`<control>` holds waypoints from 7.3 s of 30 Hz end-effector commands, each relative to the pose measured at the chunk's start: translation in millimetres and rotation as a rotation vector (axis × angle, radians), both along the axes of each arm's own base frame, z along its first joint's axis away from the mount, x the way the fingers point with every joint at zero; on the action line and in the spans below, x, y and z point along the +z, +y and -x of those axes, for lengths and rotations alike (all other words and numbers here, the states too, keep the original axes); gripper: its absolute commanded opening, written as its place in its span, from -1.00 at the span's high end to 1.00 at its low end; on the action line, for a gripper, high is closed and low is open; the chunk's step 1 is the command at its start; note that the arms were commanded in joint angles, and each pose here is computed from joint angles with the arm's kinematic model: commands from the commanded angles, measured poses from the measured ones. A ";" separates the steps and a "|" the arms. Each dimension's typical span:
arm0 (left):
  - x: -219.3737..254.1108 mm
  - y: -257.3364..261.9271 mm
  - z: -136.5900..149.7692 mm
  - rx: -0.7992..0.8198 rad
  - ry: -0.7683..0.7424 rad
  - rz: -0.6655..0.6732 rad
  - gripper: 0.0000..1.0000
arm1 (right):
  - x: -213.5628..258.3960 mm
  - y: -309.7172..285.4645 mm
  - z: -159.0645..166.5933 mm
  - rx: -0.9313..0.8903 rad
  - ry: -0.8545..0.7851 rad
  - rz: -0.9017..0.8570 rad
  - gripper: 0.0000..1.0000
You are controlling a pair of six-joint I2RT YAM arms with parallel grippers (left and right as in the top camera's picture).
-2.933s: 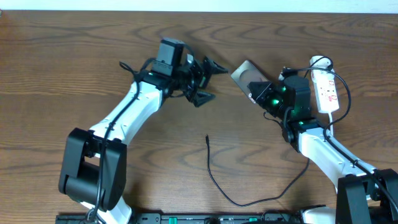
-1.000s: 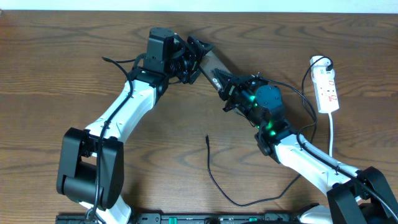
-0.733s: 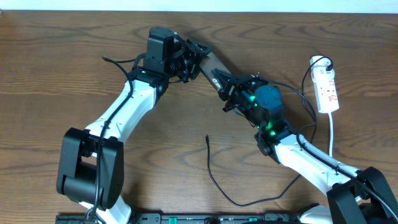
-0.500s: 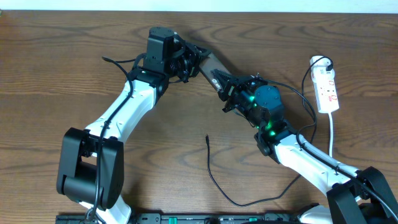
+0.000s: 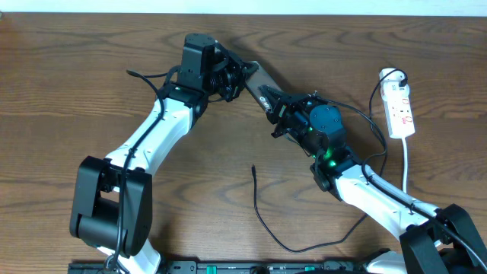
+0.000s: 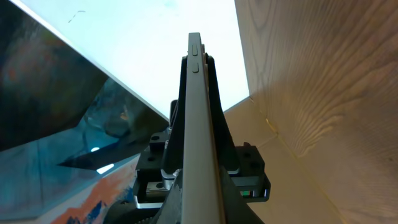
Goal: Plug charger to phone and switch on socket
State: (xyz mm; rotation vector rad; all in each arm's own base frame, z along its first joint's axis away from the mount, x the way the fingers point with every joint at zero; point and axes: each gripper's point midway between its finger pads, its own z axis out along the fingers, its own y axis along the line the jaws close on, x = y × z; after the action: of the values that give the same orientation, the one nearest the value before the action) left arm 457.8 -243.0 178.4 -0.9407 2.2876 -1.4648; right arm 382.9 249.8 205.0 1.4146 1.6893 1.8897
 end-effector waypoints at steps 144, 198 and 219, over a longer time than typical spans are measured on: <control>59.7 213.7 13.1 -0.303 -0.665 -0.053 0.86 | -209.7 11.1 138.1 1.231 0.216 1.435 -0.40; 59.5 213.9 12.9 -0.302 -0.665 -0.054 0.85 | -209.5 -2.8 134.2 1.190 0.263 1.509 0.73; 59.5 213.9 12.9 -0.302 -0.665 -0.054 0.85 | -208.3 -6.6 125.7 1.110 0.305 1.516 0.79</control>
State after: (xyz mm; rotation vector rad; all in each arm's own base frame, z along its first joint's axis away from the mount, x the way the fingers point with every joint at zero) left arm 449.5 -28.6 225.6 -0.0846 2.0094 -1.5181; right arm 247.6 245.5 -2.2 -0.0130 3.1687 0.0145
